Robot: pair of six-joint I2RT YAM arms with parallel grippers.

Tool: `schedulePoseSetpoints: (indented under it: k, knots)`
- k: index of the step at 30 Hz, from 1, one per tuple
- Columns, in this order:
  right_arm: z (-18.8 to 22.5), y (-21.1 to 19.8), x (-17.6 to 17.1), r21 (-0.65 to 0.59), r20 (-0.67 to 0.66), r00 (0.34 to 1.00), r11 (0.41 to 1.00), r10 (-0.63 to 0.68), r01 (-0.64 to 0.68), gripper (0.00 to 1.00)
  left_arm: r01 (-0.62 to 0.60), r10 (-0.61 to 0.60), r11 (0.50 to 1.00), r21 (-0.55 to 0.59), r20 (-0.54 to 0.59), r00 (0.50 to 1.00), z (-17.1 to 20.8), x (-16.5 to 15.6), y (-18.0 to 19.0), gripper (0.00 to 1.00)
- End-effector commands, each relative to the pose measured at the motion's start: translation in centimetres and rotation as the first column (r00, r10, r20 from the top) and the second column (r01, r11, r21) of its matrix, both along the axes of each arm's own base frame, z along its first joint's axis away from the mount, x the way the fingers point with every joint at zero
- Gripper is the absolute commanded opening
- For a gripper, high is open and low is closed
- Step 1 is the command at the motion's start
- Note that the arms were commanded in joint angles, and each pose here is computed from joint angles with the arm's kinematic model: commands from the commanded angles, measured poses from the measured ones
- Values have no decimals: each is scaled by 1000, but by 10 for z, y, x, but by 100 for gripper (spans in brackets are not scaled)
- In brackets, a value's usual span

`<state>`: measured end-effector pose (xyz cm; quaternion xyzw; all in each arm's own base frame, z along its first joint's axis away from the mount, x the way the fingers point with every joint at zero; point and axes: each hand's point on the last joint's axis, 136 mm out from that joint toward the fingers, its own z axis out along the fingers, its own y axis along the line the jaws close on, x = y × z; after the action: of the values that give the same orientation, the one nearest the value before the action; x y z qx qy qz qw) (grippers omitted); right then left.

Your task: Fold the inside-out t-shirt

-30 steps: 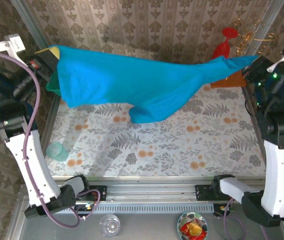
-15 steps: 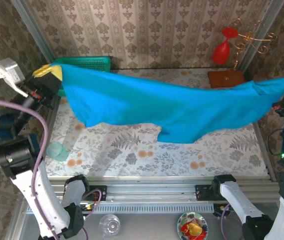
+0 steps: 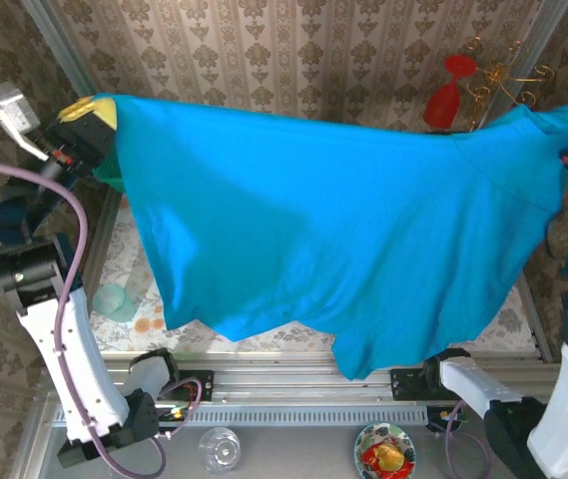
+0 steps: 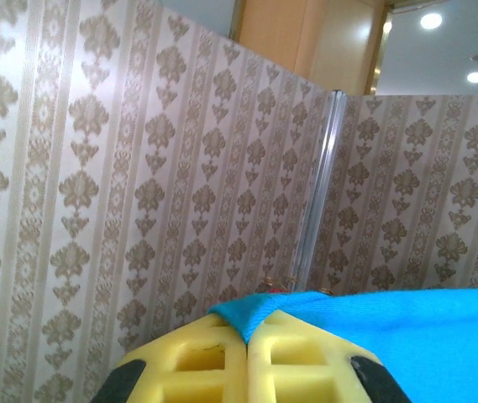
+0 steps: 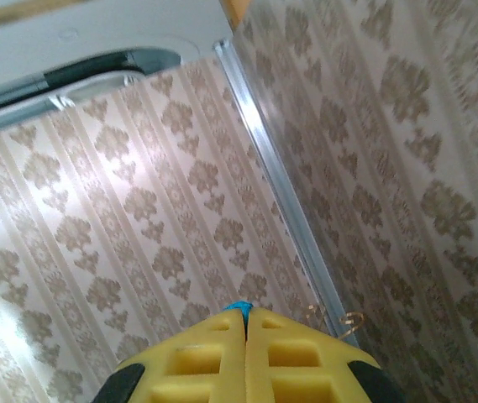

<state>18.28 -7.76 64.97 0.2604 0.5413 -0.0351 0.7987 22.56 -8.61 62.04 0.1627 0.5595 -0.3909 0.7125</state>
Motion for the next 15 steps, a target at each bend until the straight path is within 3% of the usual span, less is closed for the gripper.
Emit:
schedulePoseSetpoints:
  k: [1, 6, 13, 15]
  knots:
    - [-27, -2, 62, -7, -107, 994, 1000, -17, 16, 0, -21, 20, 1000, -15, -76, 997, -37, 57, 5, 0]
    - [-89, 1, 153, 9, -243, 970, 1000, 3, -1, 0, -10, 19, 999, 34, -270, 963, -136, 143, -11, 0]
    - [-181, 1, 299, 21, -421, 907, 1000, 19, -11, 0, 8, 15, 999, 38, -558, 829, -286, 275, -18, 0]
    - [-203, 1, 336, 27, -484, 875, 999, 29, -18, 0, 9, 5, 1000, 18, -633, 774, -319, 315, -14, 11]
